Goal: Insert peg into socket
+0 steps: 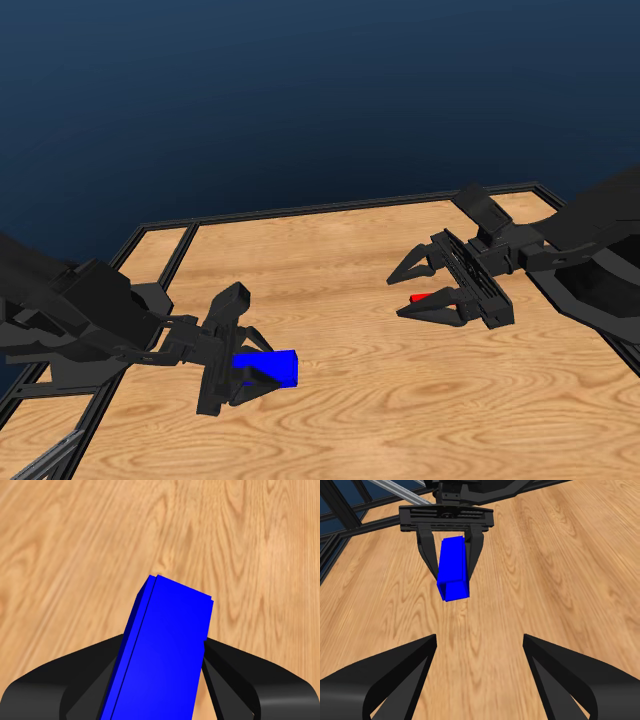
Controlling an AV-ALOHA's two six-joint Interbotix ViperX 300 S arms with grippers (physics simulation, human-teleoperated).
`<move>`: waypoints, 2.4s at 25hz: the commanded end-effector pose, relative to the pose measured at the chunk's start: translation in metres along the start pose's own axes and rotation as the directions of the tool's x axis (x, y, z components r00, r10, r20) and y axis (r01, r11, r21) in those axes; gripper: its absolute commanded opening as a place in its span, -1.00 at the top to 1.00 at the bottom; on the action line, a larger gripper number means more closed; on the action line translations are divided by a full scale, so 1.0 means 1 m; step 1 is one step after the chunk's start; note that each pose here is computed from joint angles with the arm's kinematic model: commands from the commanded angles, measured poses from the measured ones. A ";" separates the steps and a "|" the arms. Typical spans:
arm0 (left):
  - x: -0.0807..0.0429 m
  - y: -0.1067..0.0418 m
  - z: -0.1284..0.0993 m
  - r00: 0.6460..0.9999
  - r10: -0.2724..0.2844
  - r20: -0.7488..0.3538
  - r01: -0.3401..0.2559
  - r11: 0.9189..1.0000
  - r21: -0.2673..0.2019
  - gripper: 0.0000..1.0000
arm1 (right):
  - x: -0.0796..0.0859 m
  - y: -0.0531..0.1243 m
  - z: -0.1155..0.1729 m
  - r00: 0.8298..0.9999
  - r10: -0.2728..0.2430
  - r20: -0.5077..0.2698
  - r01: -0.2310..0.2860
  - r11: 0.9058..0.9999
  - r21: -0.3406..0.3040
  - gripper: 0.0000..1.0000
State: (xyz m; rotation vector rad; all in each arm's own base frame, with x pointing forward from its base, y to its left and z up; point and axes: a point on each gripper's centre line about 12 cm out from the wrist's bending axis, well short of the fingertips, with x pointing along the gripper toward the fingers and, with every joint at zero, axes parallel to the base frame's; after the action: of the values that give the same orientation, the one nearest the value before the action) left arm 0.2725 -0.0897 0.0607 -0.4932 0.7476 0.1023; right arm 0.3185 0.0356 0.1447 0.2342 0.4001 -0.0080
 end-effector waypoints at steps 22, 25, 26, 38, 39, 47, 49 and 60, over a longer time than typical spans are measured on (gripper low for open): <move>-0.008 -0.014 0.023 0.994 -0.063 0.086 0.060 0.997 0.045 1.00 | -0.045 -0.047 -0.078 0.971 -0.155 -0.183 0.186 0.969 0.165 -1.00; -0.008 -0.008 0.016 0.997 -0.043 0.060 0.040 0.998 0.053 1.00 | -0.045 -0.050 -0.086 0.965 -0.168 -0.203 0.207 0.960 0.190 -1.00; -0.008 -0.009 0.017 0.998 -0.044 0.055 0.040 0.998 0.057 1.00 | -0.044 -0.047 -0.087 0.967 -0.157 -0.201 0.194 0.964 0.181 -1.00; -0.015 -0.010 0.018 0.993 -0.060 0.105 0.053 0.996 0.066 1.00 | -0.047 -0.052 -0.107 0.955 -0.174 -0.240 0.222 0.957 0.188 1.00; -0.016 -0.018 0.029 0.985 -0.088 0.147 0.079 0.995 0.061 1.00 | -0.045 -0.051 -0.103 0.959 -0.172 -0.226 0.217 0.958 0.190 1.00; -0.030 -0.040 0.063 0.953 -0.140 0.267 0.108 0.985 0.132 1.00 | -0.023 -0.030 -0.051 0.983 -0.116 -0.140 0.133 0.984 0.118 1.00; -0.029 -0.039 0.060 0.959 -0.137 0.248 0.097 0.981 0.168 1.00 | -0.016 -0.025 -0.041 0.984 -0.102 -0.145 0.118 0.987 0.105 1.00; -0.039 -0.050 0.107 0.912 -0.152 0.380 0.060 0.968 0.245 1.00 | 0.018 0.022 0.026 0.991 0.015 -0.135 -0.005 0.997 0.075 1.00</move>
State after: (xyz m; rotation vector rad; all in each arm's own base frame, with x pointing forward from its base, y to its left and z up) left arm 0.3150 -0.0843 0.1523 -0.2961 0.4165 0.0103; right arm 0.3386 0.0435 0.1594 0.3150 0.5048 -0.0234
